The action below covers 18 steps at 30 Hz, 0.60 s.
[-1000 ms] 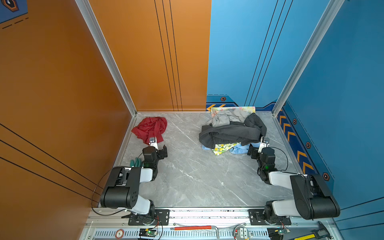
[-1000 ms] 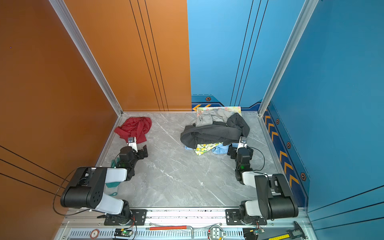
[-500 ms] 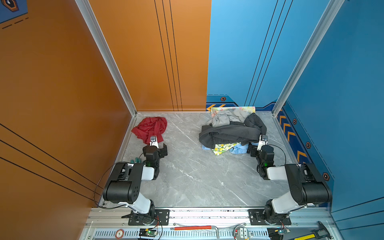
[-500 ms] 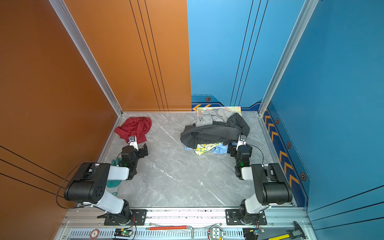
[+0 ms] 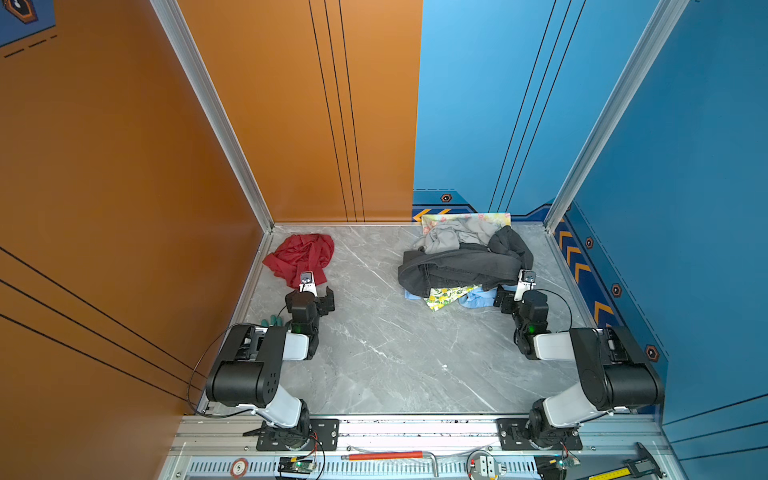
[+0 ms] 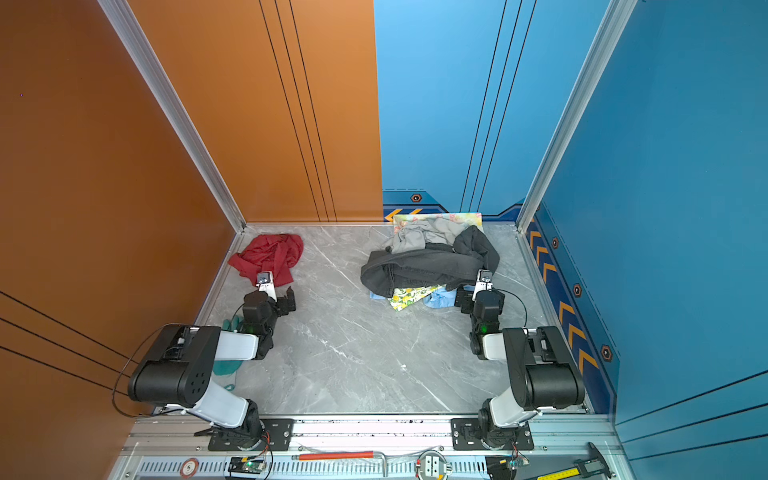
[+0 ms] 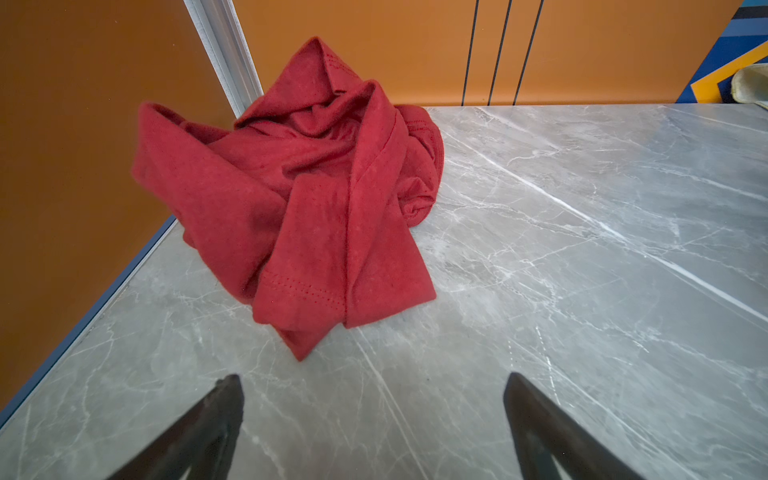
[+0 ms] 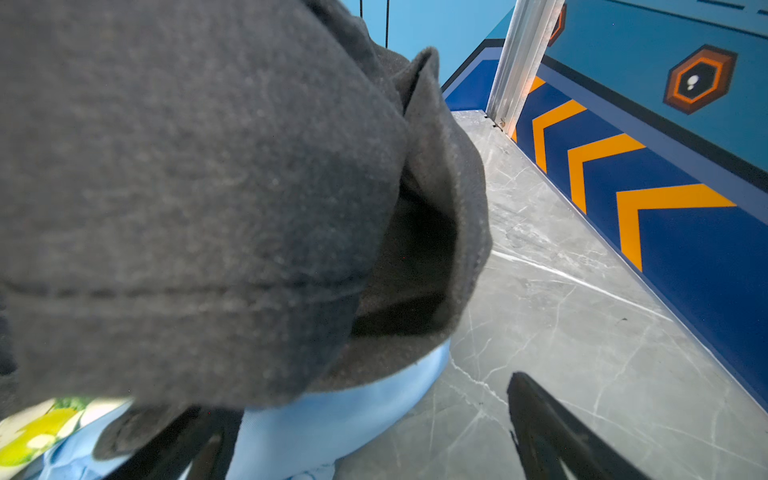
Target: Pick out a specific cloth from the pile
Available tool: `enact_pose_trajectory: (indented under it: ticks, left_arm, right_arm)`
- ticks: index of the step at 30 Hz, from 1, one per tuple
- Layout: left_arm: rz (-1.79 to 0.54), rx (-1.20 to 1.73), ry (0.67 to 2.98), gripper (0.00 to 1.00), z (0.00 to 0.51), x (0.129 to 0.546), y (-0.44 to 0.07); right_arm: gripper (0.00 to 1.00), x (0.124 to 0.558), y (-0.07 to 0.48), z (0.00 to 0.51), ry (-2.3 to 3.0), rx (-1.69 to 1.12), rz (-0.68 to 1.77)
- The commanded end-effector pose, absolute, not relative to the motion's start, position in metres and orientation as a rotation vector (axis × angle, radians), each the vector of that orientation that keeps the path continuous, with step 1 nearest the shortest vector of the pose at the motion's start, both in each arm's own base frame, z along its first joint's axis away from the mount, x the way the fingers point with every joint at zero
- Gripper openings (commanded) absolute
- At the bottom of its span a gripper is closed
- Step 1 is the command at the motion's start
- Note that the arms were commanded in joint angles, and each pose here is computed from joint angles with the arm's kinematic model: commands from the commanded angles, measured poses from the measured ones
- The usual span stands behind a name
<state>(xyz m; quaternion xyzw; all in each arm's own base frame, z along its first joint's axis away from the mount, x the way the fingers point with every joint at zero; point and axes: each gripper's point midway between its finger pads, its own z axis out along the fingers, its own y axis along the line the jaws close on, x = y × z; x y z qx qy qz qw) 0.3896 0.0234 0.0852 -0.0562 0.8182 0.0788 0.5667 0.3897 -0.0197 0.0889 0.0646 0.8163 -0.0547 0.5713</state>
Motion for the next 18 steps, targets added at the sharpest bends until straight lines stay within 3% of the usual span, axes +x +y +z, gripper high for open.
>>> enact_pose_trajectory:
  ticks: [1,18]
  left_arm:
    - [0.203,-0.128,1.901,0.98,0.0919,0.3923,0.0235]
    - [0.202,-0.129,1.900,0.98,0.0921,0.3926,0.0235]
  right_arm:
    - [1.00,0.3932,-0.0180,0.0927,1.905,0.148,-0.115]
    - [1.00,0.3945,-0.0151,0.0921,1.911,0.128,-0.089]
